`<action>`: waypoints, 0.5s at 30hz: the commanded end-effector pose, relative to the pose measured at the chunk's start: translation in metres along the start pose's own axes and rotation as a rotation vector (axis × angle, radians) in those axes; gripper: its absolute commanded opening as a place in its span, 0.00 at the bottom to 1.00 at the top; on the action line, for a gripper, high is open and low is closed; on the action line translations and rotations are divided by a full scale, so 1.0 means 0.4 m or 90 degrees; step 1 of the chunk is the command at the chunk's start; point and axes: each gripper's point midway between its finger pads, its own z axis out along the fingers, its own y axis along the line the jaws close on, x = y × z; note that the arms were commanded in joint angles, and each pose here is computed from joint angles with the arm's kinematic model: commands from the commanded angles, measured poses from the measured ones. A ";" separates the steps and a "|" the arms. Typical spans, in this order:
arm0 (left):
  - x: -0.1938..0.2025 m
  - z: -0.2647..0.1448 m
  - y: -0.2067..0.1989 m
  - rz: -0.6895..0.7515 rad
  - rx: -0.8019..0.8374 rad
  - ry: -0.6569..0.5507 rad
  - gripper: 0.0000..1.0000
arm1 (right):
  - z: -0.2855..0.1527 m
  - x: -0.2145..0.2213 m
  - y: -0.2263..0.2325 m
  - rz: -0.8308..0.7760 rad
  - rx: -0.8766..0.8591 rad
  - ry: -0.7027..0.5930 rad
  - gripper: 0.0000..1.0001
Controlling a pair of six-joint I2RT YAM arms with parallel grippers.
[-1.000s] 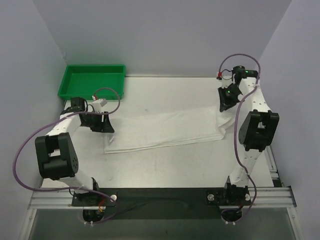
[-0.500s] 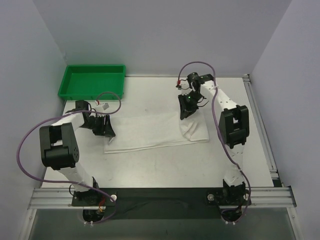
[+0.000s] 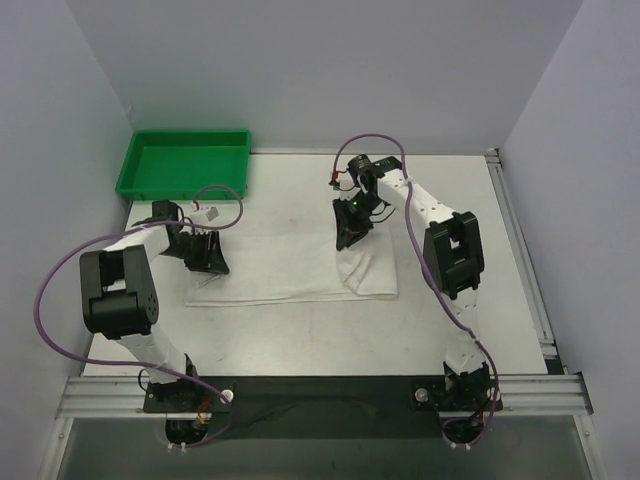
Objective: Roll the towels
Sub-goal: Fold the towel
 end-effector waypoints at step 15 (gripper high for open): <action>-0.002 0.030 0.035 -0.012 -0.035 0.027 0.40 | -0.033 0.017 0.173 0.028 -0.112 0.016 0.00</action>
